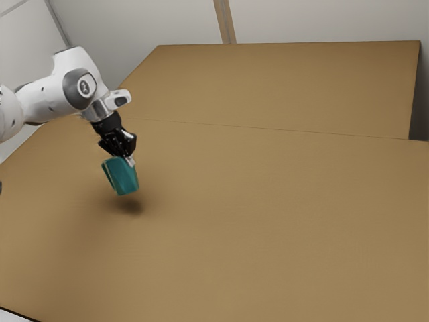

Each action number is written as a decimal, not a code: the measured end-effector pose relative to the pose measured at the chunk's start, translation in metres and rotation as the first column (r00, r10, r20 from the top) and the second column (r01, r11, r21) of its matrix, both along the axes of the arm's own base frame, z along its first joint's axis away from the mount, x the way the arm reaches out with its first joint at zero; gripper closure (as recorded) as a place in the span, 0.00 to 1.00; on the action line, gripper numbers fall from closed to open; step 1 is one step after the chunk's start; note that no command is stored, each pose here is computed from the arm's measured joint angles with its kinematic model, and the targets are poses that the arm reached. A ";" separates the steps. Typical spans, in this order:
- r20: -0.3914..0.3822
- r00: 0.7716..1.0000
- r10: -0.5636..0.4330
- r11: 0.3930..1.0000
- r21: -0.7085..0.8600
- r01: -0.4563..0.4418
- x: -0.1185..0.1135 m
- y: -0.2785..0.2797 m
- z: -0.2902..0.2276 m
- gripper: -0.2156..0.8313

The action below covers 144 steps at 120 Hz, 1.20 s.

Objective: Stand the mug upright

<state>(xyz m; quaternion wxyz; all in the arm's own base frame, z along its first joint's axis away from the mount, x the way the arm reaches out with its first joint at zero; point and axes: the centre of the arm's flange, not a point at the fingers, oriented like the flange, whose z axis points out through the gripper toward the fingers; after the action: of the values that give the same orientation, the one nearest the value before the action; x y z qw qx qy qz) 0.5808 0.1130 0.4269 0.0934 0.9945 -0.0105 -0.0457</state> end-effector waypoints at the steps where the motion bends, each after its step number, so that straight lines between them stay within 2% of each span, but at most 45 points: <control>1: 0.003 1.000 -0.005 1.000 0.008 0.004 -0.001 -0.003 0.000 0.96; 18: 0.072 0.996 -0.059 0.989 0.137 0.049 -0.017 -0.050 0.006 0.96; 31: 0.131 0.990 -0.060 0.979 0.201 0.033 -0.023 -0.075 0.010 0.96; 74: 0.187 0.978 0.091 0.972 0.196 -0.128 -0.038 -0.144 -0.004 0.96; 107: 0.173 0.955 0.241 0.947 0.174 -0.270 -0.030 -0.144 -0.031 0.96; 134: 0.161 0.907 0.390 0.895 0.167 -0.414 -0.024 -0.100 -0.050 0.96; 144: 0.160 0.899 0.409 0.887 0.163 -0.432 -0.023 -0.102 -0.054 0.96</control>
<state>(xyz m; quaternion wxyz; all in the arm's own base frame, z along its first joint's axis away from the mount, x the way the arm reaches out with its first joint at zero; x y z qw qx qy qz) 0.5580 0.0110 0.3731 0.0028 0.9783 0.2042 0.0354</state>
